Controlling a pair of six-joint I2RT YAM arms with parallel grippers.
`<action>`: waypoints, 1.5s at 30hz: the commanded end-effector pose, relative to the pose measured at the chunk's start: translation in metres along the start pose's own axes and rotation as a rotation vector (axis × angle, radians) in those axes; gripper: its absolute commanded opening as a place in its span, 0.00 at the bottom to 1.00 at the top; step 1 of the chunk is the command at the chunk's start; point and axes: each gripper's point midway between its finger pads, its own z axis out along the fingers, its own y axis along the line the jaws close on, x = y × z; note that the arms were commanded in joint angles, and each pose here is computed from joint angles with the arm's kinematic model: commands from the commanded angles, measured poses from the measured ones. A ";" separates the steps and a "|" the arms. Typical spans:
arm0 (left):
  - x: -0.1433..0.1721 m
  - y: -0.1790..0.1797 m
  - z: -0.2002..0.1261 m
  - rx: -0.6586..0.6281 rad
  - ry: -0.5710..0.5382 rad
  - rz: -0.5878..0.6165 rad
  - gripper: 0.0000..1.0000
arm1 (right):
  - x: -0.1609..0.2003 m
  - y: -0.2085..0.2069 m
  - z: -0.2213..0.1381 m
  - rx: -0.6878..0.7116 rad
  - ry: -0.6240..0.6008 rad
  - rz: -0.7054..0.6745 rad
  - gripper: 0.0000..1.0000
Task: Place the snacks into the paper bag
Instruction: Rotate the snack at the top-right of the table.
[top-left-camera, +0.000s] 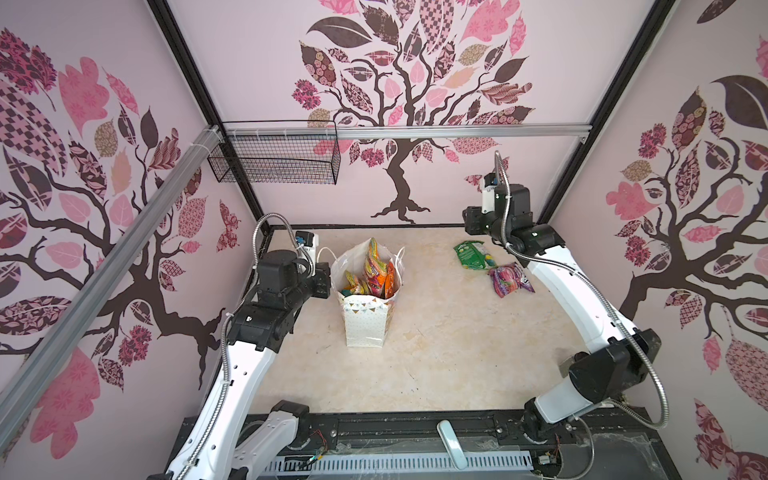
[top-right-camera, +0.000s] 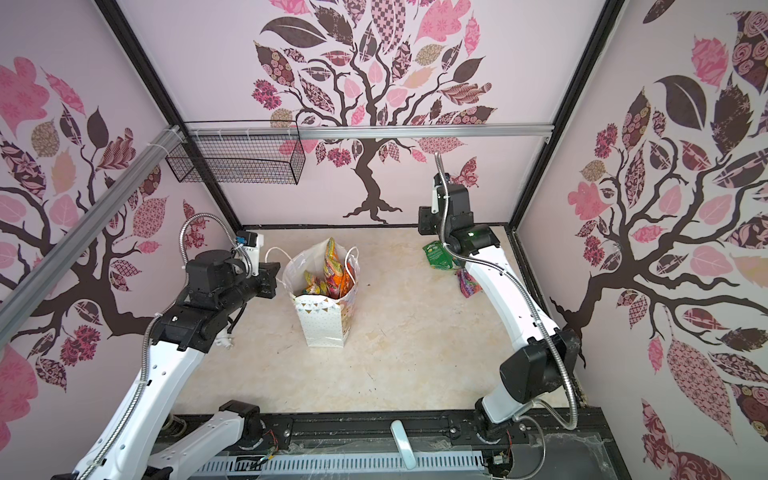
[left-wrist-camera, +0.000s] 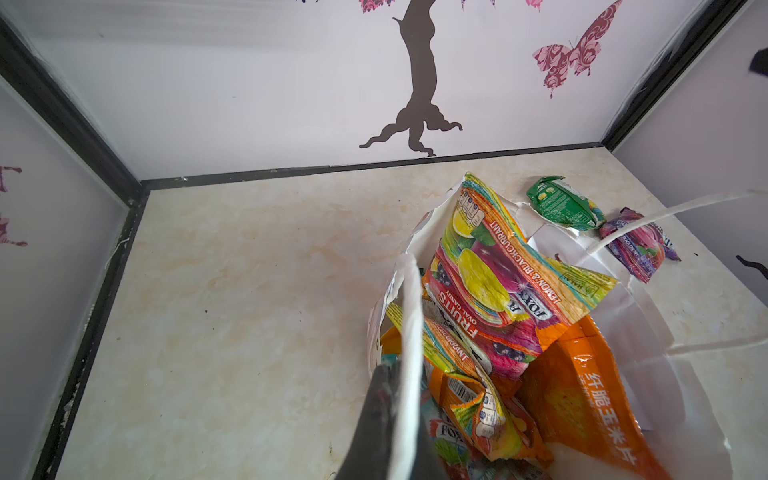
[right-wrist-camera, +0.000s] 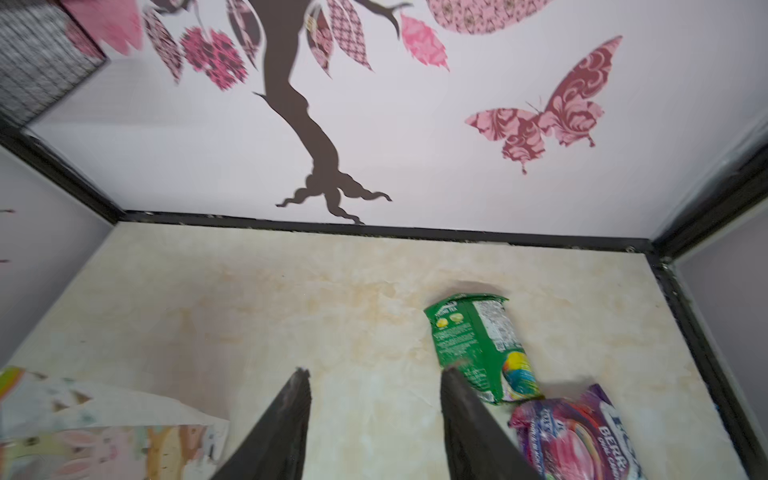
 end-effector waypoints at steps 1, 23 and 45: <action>-0.010 0.007 0.000 -0.036 -0.046 -0.014 0.00 | 0.010 -0.026 0.025 0.147 0.011 -0.044 0.56; -0.012 0.001 0.000 0.004 -0.055 -0.007 0.00 | 0.134 -0.116 0.114 0.322 0.298 -0.091 0.64; -0.011 0.001 0.001 0.001 -0.053 -0.002 0.00 | 0.166 -0.111 0.202 0.271 0.390 -0.161 0.84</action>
